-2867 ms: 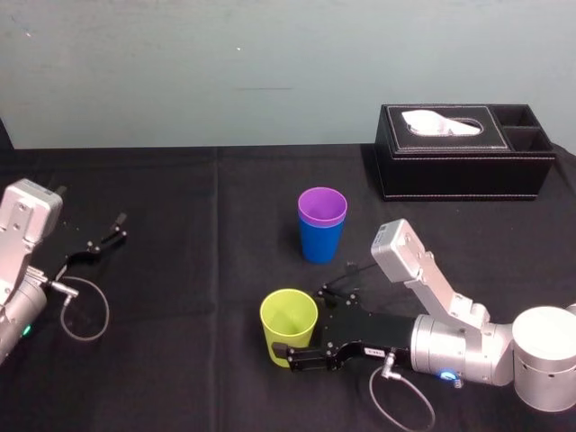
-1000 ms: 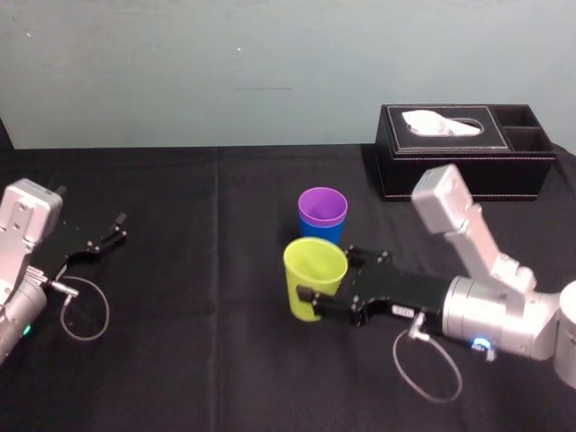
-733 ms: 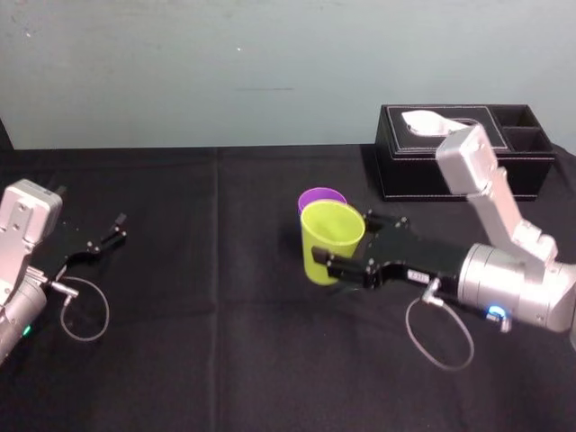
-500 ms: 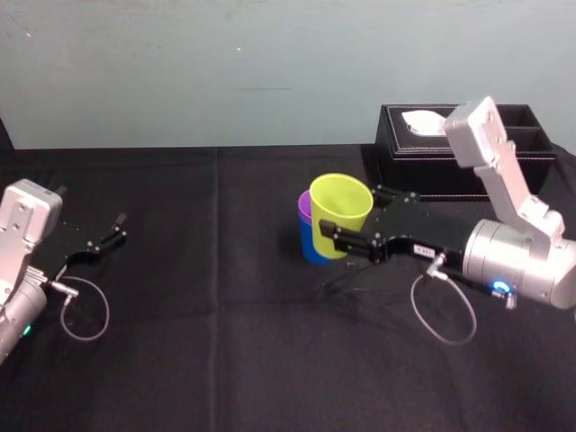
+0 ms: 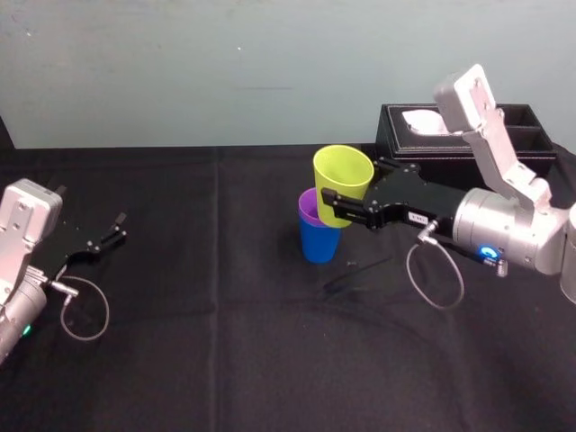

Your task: Stack the three plastic cups sequentially using one hand.

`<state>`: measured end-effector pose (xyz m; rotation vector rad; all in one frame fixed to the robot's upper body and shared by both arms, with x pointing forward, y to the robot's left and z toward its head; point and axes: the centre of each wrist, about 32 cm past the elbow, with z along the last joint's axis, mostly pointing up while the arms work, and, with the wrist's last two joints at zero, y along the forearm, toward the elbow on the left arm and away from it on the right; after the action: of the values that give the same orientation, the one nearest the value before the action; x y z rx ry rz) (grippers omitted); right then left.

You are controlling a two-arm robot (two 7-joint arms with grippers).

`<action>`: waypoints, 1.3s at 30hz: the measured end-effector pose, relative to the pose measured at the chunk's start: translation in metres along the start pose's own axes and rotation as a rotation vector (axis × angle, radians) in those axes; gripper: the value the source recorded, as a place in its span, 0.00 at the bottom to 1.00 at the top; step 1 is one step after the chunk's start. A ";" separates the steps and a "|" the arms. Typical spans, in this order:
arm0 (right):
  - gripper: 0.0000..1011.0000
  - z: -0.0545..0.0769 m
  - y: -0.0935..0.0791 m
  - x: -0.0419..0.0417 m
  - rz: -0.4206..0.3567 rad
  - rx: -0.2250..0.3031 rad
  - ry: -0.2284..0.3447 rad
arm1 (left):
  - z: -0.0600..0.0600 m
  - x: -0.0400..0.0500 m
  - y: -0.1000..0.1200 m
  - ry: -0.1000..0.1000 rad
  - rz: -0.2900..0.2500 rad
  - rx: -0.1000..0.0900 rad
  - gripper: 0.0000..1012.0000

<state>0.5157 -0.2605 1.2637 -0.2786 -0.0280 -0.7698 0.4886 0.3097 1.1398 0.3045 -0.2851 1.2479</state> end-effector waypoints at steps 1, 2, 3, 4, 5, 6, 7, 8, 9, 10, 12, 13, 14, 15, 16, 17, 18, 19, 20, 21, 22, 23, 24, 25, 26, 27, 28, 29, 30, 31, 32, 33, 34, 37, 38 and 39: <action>0.72 0.000 0.001 0.0007 -0.002 -0.002 -0.001 | 0.000 0.0000 0.000 0.000 0.000 0.000 1.00; 0.72 0.000 0.004 0.0024 -0.006 -0.007 0.000 | 0.000 0.0000 0.000 0.000 0.000 0.000 1.00; 0.72 0.000 0.005 0.0032 -0.008 -0.010 0.000 | 0.000 0.0000 0.000 0.000 0.000 0.000 1.00; 0.72 0.000 0.006 0.0039 -0.010 -0.012 0.000 | 0.000 0.0000 0.000 0.000 0.000 0.000 1.00; 0.72 0.000 0.007 0.0044 -0.011 -0.013 0.000 | 0.000 0.0000 0.000 0.000 0.000 0.000 1.00; 0.72 0.000 0.009 0.0052 -0.013 -0.015 0.000 | 0.000 0.0000 0.000 0.000 0.000 0.000 1.00; 0.72 0.000 0.011 0.0066 -0.016 -0.020 0.002 | 0.000 0.0000 0.000 0.000 0.000 0.000 1.00; 0.72 -0.001 0.014 0.0075 -0.018 -0.024 0.003 | 0.000 0.0000 0.000 0.000 0.000 0.000 1.00; 0.72 -0.001 0.015 0.0079 -0.019 -0.026 0.003 | 0.000 0.0000 0.000 0.000 0.000 0.000 1.00; 0.72 -0.001 0.016 0.0083 -0.020 -0.027 0.003 | 0.000 0.0000 0.000 0.000 0.000 0.000 1.00; 0.72 -0.001 0.018 0.0091 -0.021 -0.028 0.004 | 0.000 0.0000 0.000 0.000 0.000 0.000 1.00; 0.72 -0.001 0.021 0.0101 -0.024 -0.031 0.003 | 0.000 0.0000 0.000 0.000 0.000 0.000 1.00; 0.72 -0.001 0.022 0.0104 -0.024 -0.031 0.004 | 0.000 0.0000 0.000 0.000 0.000 0.000 1.00; 0.72 -0.001 0.024 0.0114 -0.026 -0.033 0.004 | 0.000 0.0000 0.000 0.000 0.000 0.000 1.00; 0.72 -0.001 0.025 0.0117 -0.027 -0.033 0.004 | 0.000 0.0000 0.000 0.000 0.000 0.000 1.00; 0.72 -0.001 0.025 0.0120 -0.028 -0.033 0.005 | 0.000 0.0000 0.000 0.000 0.000 0.000 1.00; 0.72 -0.001 0.026 0.0125 -0.029 -0.034 0.006 | 0.000 0.0000 0.000 0.000 0.000 0.000 1.00; 0.72 -0.001 0.028 0.0134 -0.030 -0.035 0.007 | 0.000 0.0000 0.000 0.000 0.000 0.000 1.00; 0.72 -0.001 0.029 0.0138 -0.031 -0.036 0.007 | 0.000 0.0000 0.000 0.000 0.000 0.000 1.00; 0.72 -0.001 0.030 0.0145 -0.033 -0.037 0.008 | 0.000 0.0000 0.000 0.000 0.000 0.000 1.00; 0.72 -0.001 0.031 0.0148 -0.033 -0.037 0.009 | 0.000 0.0000 0.000 0.000 0.000 0.000 1.00; 0.72 -0.001 0.031 0.0150 -0.034 -0.038 0.009 | 0.000 0.0000 0.000 0.000 0.000 0.000 1.00; 0.72 -0.001 0.032 0.0153 -0.034 -0.038 0.009 | 0.000 0.0000 0.000 0.000 0.000 0.000 1.00; 0.72 -0.002 0.033 0.0159 -0.034 -0.037 0.010 | 0.000 0.0000 0.000 0.000 0.000 0.000 1.00; 0.72 -0.002 0.034 0.0160 -0.033 -0.037 0.010 | 0.000 0.0000 0.000 0.000 0.000 0.000 1.00; 0.72 -0.002 0.034 0.0162 -0.033 -0.036 0.011 | 0.000 0.0000 0.000 0.000 0.000 0.000 1.00; 0.72 -0.002 0.034 0.0162 -0.033 -0.036 0.011 | 0.000 0.0000 0.000 0.000 0.000 0.000 1.00; 0.72 -0.002 0.035 0.0166 -0.033 -0.034 0.012 | 0.000 0.0000 0.000 0.000 0.000 0.000 1.00; 0.72 -0.002 0.035 0.0166 -0.033 -0.034 0.012 | 0.000 0.0000 0.000 0.000 0.000 0.000 1.00; 0.72 -0.002 0.036 0.0166 -0.033 -0.034 0.012 | 0.000 0.0000 0.000 0.000 0.000 0.000 1.00; 0.72 -0.002 0.036 0.0166 -0.033 -0.034 0.012 | 0.000 0.0000 0.000 0.000 0.000 0.000 1.00; 0.72 -0.003 0.036 0.0165 -0.032 -0.034 0.013 | 0.000 0.0000 0.000 0.000 0.000 0.000 1.00; 0.72 -0.003 0.037 0.0166 -0.032 -0.034 0.013 | 0.000 0.0000 0.000 0.000 0.000 0.000 1.00; 0.72 -0.003 0.038 0.0166 -0.030 -0.034 0.012 | 0.000 0.0000 0.000 0.000 0.000 0.000 1.00; 0.72 -0.003 0.038 0.0165 -0.030 -0.034 0.012 | 0.000 0.0000 0.000 0.000 0.000 0.000 1.00; 0.72 -0.004 0.039 0.0164 -0.031 -0.035 0.012 | 0.000 0.0000 0.000 0.000 0.000 0.000 1.00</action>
<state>0.5539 -0.2462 1.2530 -0.3073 -0.0071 -0.8029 0.4886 0.3097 1.1398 0.3045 -0.2851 1.2480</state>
